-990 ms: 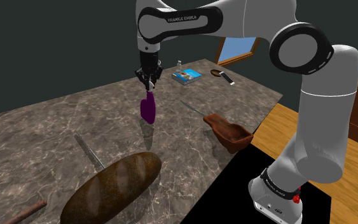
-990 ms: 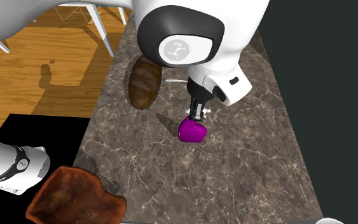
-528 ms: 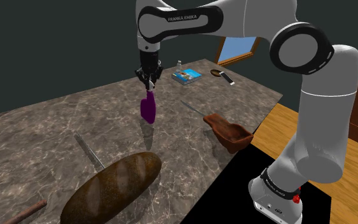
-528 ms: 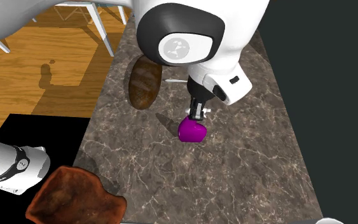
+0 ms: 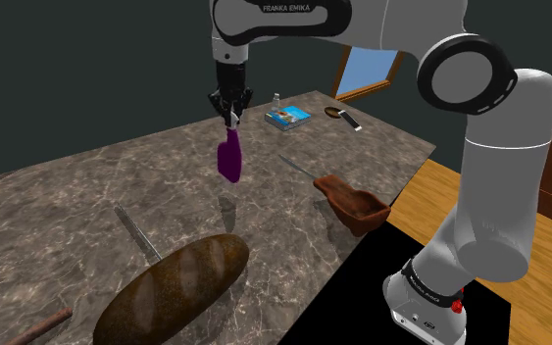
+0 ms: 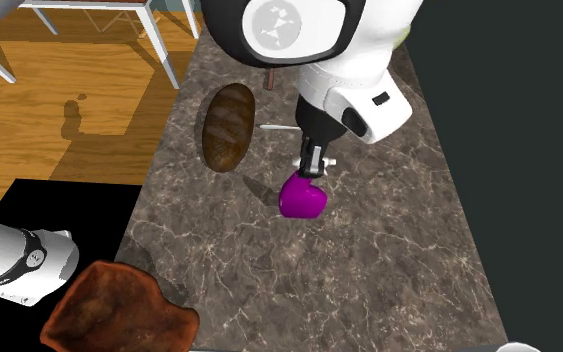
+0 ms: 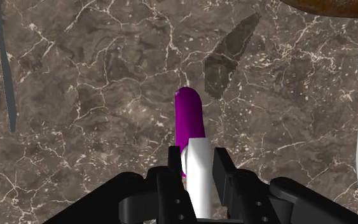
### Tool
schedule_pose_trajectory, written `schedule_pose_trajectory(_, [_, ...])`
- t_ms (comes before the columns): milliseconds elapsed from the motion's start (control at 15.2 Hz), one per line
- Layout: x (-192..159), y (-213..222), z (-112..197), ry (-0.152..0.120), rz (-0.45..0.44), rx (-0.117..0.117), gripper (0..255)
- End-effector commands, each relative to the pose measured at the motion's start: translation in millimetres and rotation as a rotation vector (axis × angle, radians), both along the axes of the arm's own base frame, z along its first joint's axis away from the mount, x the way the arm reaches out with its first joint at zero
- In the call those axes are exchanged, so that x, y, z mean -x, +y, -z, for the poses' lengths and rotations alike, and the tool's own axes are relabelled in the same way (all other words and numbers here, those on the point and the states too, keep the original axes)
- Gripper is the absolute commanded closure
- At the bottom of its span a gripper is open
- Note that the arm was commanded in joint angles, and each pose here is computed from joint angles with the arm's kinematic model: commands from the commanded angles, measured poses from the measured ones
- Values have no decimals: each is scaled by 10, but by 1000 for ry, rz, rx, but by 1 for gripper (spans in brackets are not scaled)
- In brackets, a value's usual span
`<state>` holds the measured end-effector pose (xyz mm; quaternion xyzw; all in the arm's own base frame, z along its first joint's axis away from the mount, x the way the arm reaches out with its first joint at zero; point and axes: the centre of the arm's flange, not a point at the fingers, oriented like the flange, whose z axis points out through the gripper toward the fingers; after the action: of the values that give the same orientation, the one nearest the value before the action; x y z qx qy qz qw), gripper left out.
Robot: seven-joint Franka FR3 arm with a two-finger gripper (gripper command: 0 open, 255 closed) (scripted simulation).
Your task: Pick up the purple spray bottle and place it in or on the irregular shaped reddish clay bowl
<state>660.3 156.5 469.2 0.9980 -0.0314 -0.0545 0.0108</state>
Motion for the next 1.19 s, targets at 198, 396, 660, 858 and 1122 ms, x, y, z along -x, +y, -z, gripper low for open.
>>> schedule_pose_trajectory(198, [-1,3,-263,0,0,0,255])
schedule_pose_trajectory(396, [-1,3,-422,0,0,0,255])
schedule_pose_trajectory(660, [-1,3,-633,0,0,0,255])
schedule_pose_trajectory(858, [-1,3,-791,0,0,0,255])
schedule_pose_trajectory(1122, [-1,3,-1003,0,0,0,255])
